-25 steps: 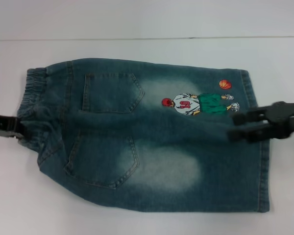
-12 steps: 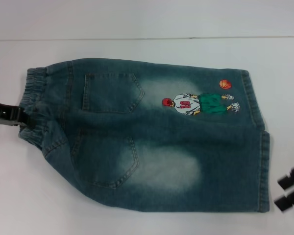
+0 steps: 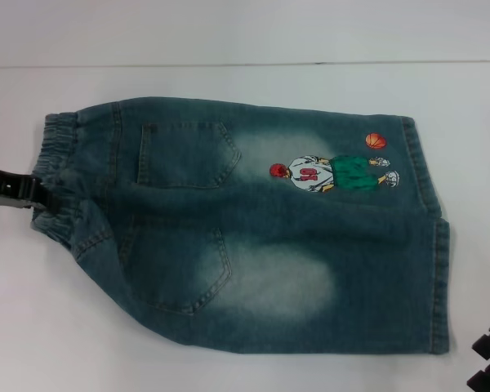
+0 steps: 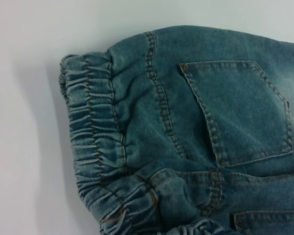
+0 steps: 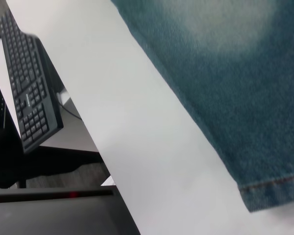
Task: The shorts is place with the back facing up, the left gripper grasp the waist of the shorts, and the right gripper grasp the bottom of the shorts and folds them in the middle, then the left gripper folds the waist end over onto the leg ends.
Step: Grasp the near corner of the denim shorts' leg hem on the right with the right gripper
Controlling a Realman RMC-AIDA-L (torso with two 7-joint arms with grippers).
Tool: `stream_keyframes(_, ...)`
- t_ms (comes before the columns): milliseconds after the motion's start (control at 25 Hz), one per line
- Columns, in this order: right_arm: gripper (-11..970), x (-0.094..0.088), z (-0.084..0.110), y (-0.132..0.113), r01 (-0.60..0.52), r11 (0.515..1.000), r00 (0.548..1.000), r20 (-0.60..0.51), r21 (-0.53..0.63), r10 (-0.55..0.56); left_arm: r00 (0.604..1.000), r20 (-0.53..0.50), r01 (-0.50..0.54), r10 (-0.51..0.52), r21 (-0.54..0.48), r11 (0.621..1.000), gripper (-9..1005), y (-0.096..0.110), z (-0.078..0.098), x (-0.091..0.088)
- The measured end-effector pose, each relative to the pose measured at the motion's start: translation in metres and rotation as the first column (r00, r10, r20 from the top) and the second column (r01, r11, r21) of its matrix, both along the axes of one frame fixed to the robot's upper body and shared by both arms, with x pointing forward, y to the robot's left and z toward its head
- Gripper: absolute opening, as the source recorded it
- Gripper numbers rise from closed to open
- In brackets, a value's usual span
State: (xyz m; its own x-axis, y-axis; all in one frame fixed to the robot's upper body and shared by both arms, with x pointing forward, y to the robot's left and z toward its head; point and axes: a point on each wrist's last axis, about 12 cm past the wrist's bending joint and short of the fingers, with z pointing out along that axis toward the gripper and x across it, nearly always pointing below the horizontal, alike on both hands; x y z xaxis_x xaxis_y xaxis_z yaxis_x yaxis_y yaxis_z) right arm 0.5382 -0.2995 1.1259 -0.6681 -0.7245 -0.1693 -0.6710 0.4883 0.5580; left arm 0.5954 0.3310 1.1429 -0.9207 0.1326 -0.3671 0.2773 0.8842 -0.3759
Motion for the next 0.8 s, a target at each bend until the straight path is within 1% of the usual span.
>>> stream_keyframes(160,832,0.003,-0.002,0.008,-0.016,1.0,1.0,0.007,-0.009,0.016,1.0,-0.001,0.0,0.0,0.0,1.0,60,0.0,0.0,0.0)
stream_keyframes(400,828,0.006,-0.009,0.017,-0.027,0.997,1.0,0.0,-0.069,0.027,1.0,-0.001,0.0,0.0,-0.001,1.0,56,0.0,0.0,0.0)
stream_keyframes(800,820,0.013,-0.014,0.033,-0.043,0.997,0.999,0.015,-0.063,0.044,1.0,0.008,0.002,-0.002,0.002,1.0,56,0.0,-0.001,0.001)
